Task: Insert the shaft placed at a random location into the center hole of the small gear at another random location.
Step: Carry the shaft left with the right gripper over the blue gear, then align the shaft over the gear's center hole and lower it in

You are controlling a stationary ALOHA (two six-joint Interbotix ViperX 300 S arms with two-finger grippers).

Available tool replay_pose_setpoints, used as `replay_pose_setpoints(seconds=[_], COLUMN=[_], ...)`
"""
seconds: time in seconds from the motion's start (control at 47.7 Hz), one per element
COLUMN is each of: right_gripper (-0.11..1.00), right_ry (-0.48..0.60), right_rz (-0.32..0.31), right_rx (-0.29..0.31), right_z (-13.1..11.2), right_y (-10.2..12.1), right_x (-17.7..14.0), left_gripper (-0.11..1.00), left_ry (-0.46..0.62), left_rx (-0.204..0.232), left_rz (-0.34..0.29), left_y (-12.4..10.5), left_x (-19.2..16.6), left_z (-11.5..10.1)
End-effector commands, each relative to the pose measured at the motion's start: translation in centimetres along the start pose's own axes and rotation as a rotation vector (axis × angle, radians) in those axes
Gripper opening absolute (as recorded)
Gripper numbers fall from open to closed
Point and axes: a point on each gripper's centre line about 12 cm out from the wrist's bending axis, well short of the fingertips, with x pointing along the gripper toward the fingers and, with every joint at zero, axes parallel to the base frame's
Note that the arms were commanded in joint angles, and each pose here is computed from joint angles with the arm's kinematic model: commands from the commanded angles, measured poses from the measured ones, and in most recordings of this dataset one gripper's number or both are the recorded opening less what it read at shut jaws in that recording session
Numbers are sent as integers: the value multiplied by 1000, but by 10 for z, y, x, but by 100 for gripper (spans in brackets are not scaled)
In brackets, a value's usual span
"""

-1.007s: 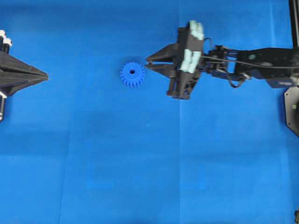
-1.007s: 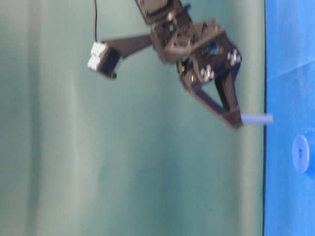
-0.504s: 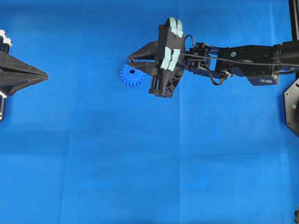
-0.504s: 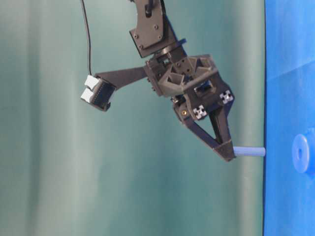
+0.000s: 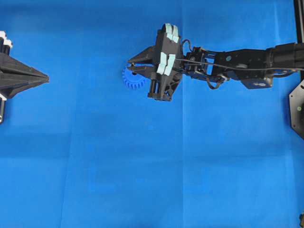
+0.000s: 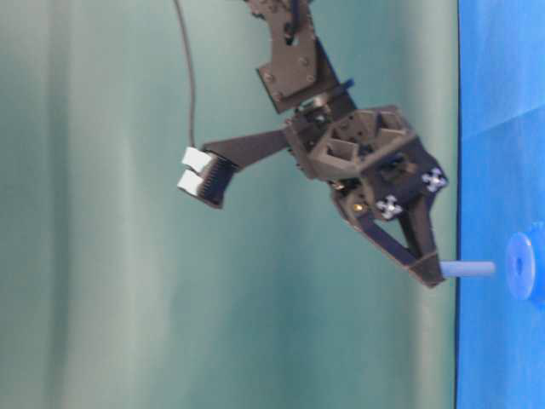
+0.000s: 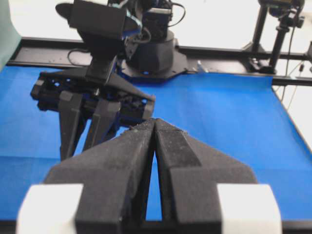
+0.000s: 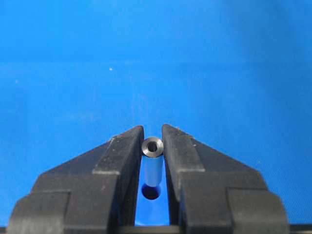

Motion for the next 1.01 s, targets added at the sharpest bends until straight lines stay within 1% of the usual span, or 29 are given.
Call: replay_pose_setpoints(seconds=[0.0,0.231,0.504,0.986], right_gripper=[4,4,4,4], right_ry=[-51,-26,-25,0], right_rz=[-3,-6,-7,-13], right_rx=[5,10,11,10], right_z=[13,3,2,-11], right_y=[-1,-1,-2,-4], right_x=[2,6,6,15], left_gripper=[0,0,0,0], left_ry=[-9,-9,-9,-6], left_rx=[-2,-2,-2,-2], left_rz=[-4,-5,-4,-5], left_y=[-1,-1,-1,-1], left_x=[1,1,1,2], left_z=[3,3,3,2])
